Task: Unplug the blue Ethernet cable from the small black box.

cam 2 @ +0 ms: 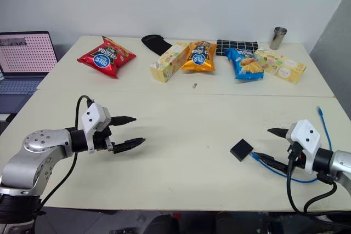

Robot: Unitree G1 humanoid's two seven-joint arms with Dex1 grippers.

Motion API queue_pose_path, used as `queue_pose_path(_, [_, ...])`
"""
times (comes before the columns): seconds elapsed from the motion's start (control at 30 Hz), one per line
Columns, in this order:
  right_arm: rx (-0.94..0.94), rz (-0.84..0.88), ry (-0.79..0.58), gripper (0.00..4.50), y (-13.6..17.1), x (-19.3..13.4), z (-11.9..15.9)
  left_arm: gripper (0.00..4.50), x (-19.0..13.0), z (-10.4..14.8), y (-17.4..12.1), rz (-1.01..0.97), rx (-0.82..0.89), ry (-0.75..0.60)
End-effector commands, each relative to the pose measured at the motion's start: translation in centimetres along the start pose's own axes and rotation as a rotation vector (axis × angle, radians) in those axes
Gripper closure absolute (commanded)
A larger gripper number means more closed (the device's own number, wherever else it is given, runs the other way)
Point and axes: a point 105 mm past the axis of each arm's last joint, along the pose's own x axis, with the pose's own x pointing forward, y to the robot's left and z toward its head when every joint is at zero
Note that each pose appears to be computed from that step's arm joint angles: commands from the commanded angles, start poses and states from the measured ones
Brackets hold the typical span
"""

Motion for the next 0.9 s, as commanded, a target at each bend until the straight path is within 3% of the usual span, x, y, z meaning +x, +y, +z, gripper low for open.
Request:
queue_pose_path(0.03, [-0.054,-0.025,-0.011,0.02,-0.5,-0.6,0.8,0.00,-0.5,1.9,-0.1,-0.008,0.062,-0.052])
queue_pose_path(0.53, [-0.002,-0.047,-0.008,0.02,1.8,-0.4,-0.1,0.00,0.5,2.4,-2.2,-0.107,0.056,-0.082])
queue_pose_path(0.73, [0.015,-0.067,0.016,0.02,2.9,-0.9,-0.6,0.00,1.4,2.0,-3.6,-0.226,0.108,-0.052])
queue_pose_path(0.9, [0.059,-0.100,0.055,0.02,3.7,-0.6,-1.9,0.00,2.2,2.7,-6.6,-0.411,0.097,-0.073])
